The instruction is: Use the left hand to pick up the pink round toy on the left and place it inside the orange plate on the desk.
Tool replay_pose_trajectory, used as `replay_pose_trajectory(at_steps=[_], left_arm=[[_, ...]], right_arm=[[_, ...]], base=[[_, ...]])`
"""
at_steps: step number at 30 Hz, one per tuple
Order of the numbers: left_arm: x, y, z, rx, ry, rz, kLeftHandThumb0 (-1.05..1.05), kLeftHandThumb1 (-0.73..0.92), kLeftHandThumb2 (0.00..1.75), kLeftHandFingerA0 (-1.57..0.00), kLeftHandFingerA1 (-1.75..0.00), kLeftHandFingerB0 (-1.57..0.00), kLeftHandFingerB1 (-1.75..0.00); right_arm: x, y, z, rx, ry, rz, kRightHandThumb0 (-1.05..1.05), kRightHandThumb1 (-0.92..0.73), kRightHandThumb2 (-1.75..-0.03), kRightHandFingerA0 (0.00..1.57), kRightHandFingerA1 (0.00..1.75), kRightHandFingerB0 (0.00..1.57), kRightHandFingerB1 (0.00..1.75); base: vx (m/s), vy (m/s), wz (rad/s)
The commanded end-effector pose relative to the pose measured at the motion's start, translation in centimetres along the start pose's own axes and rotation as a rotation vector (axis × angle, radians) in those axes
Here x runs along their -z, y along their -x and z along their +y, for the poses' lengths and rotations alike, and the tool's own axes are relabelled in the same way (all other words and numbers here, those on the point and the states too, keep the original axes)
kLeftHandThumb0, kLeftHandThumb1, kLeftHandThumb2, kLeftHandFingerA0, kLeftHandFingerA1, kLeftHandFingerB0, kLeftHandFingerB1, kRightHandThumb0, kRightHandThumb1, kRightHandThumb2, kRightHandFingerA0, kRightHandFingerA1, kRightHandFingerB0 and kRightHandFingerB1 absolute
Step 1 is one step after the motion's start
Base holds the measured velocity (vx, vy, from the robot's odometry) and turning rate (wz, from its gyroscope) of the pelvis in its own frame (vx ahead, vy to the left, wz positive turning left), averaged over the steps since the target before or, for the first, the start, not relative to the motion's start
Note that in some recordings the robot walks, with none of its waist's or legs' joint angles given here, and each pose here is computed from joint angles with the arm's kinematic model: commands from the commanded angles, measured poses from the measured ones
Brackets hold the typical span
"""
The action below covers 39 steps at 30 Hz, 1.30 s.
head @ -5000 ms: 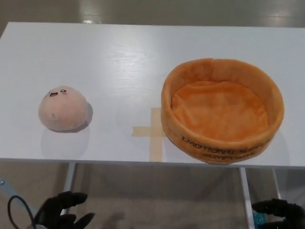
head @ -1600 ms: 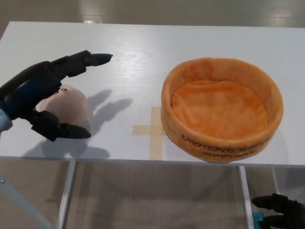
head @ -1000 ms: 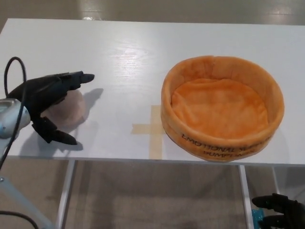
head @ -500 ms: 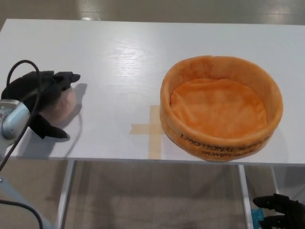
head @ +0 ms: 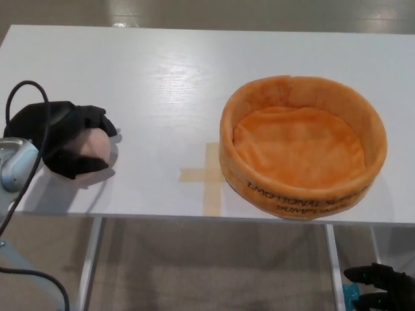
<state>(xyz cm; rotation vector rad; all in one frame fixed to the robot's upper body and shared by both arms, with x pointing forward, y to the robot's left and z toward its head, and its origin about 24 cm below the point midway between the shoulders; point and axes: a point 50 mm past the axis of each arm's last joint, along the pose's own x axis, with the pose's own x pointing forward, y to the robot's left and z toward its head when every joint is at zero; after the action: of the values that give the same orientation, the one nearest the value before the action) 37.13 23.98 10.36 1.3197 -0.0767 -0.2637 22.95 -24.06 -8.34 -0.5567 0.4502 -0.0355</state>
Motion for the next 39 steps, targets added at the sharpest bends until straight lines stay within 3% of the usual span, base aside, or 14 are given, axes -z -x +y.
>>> replay_pose_trajectory(at_steps=[1, 11, 12, 15, 21, 23, 25, 31, 32, 36, 37, 39], left_arm=[[-0.2, 0.3, -0.6, -0.022, 0.005, -0.036, -0.22, 0.75, 0.66, -0.74, -1.48, -0.79, -0.75], [-1.1, 0.2, 0.8, -0.118, 0.020, -0.107, -0.20, 0.76, 0.66, -0.79, -1.48, -0.84, -0.70], [-1.4, 0.2, 1.7, -0.168, 0.031, -0.134, -0.23, 0.77, 0.66, -0.78, -1.58, -0.83, -0.63], [-2.5, 0.0, 4.0, -0.268, 0.063, -0.198, -0.25, 0.80, 0.67, -0.76, -1.61, -0.82, -0.66], [-5.6, -0.3, 7.8, -0.374, 0.041, -0.315, -0.27, 0.78, 0.67, -0.76, -1.57, -0.81, -0.70], [-7.2, -0.5, 8.8, -0.394, 0.052, -0.377, -0.28, 0.78, 0.68, -0.80, -1.59, -0.84, -0.64], [-8.6, -1.0, 9.3, -0.392, 0.056, -0.402, -0.30, 0.85, 0.65, -0.85, -1.57, -0.86, -0.70], [-14.1, -2.4, 10.1, -0.413, 0.016, -0.540, -0.33, 0.76, 0.62, -0.84, -1.64, -0.82, -0.85], [-15.4, -2.7, 10.1, -0.414, 0.012, -0.566, -0.34, 0.71, 0.65, -0.88, -1.63, -0.87, -0.71], [-17.4, -3.1, 10.0, -0.421, -0.009, -0.610, -0.33, 0.72, 0.61, -0.90, -1.61, -0.91, -0.63], [-18.2, -3.4, 9.7, -0.406, -0.008, -0.624, -0.28, 0.75, 0.66, -0.83, -1.65, -0.87, -0.82], [-18.9, -3.5, 9.5, -0.395, -0.008, -0.634, -0.28, 0.75, 0.66, -0.83, -1.65, -0.87, -0.82]], right_arm=[[0.4, 0.2, -0.4, 0.011, 0.007, 0.009, -0.11, -0.64, -0.58, 0.60, 0.54, 0.68, 0.51], [0.4, 0.2, -0.5, 0.013, 0.003, 0.007, -0.11, -0.64, -0.58, 0.59, 0.54, 0.69, 0.51], [0.4, 0.2, -0.5, 0.014, 0.005, 0.007, -0.10, -0.64, -0.58, 0.61, 0.54, 0.68, 0.50], [0.3, 0.1, -0.5, 0.015, 0.006, 0.009, -0.10, -0.64, -0.58, 0.60, 0.54, 0.68, 0.50], [0.4, 0.2, -0.4, 0.014, 0.020, 0.007, -0.10, -0.63, -0.58, 0.60, 0.53, 0.68, 0.50], [0.4, 0.2, -0.3, 0.013, 0.016, 0.009, -0.11, -0.63, -0.58, 0.60, 0.54, 0.69, 0.51], [0.4, 0.2, -0.2, 0.011, 0.017, 0.009, -0.11, -0.63, -0.58, 0.60, 0.54, 0.69, 0.51], [0.3, 0.2, -0.3, 0.002, 0.019, 0.003, -0.12, -0.65, -0.59, 0.58, 0.52, 0.67, 0.49], [0.2, 0.1, -0.3, 0.005, 0.014, -0.002, -0.10, -0.64, -0.58, 0.60, 0.53, 0.68, 0.50], [-0.1, -0.1, -0.3, 0.009, 0.011, -0.010, -0.10, -0.64, -0.58, 0.60, 0.53, 0.68, 0.50], [-0.2, -0.1, -0.3, 0.010, 0.010, -0.011, -0.10, -0.64, -0.58, 0.60, 0.53, 0.68, 0.50], [-0.2, -0.2, -0.4, 0.011, 0.010, -0.011, -0.10, -0.64, -0.58, 0.60, 0.53, 0.68, 0.50]], base=[[0.00, 0.000, 0.00], [0.00, 0.000, 0.00], [0.00, 0.000, 0.00], [0.00, 0.000, 0.00], [0.00, 0.000, 0.00], [0.00, 0.000, 0.00], [0.00, 0.000, 0.00], [0.00, 0.000, 0.00], [0.00, 0.000, 0.00], [0.00, 0.000, 0.00], [0.00, 0.000, 0.00], [0.00, 0.000, 0.00]])
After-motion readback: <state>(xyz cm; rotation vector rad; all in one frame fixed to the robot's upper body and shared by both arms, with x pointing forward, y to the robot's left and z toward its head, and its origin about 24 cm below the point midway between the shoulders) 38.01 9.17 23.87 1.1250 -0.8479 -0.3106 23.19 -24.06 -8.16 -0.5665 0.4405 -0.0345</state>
